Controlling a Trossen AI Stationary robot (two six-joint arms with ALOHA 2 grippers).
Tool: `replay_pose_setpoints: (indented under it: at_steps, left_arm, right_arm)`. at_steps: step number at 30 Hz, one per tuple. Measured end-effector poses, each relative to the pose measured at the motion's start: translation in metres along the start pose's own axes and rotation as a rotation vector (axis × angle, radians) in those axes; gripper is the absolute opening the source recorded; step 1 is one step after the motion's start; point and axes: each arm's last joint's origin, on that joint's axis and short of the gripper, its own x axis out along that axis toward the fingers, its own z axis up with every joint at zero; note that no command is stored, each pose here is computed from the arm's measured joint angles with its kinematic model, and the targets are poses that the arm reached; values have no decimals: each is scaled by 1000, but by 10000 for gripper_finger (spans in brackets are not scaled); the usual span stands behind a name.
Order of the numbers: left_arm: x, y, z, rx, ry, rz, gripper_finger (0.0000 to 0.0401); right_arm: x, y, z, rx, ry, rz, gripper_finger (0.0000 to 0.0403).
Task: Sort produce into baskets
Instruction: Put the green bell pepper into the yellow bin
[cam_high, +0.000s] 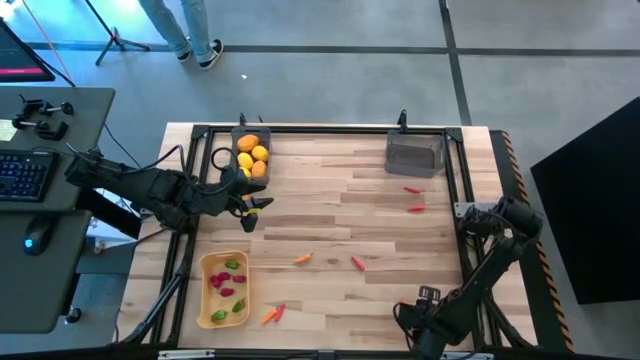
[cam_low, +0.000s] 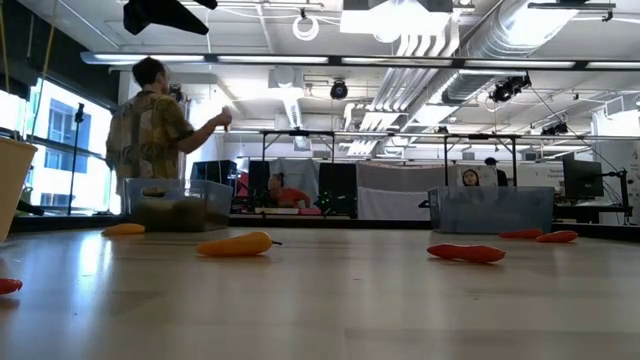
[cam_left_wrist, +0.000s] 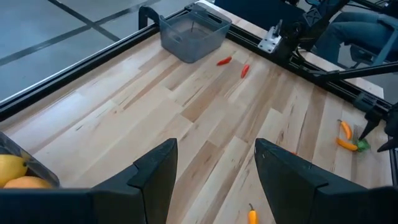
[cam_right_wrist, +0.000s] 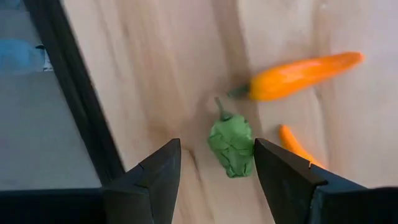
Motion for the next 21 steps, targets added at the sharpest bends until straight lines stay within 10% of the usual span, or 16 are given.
replay_pose_setpoints:
  at_steps: [13, 17, 21]
  left_arm:
    - [-2, -2, 3, -24, -1, -57, 200]
    - [-19, -3, 17, -3, -71, -265, 200]
    - [-34, 7, 25, 1, -172, -242, 200]
  right_arm:
    - [14, 3, 6, 30, 32, 11, 101]
    - [-23, -2, 7, 22, 8, 100, 40]
    - [-73, -28, 18, 70, -127, 99, 10]
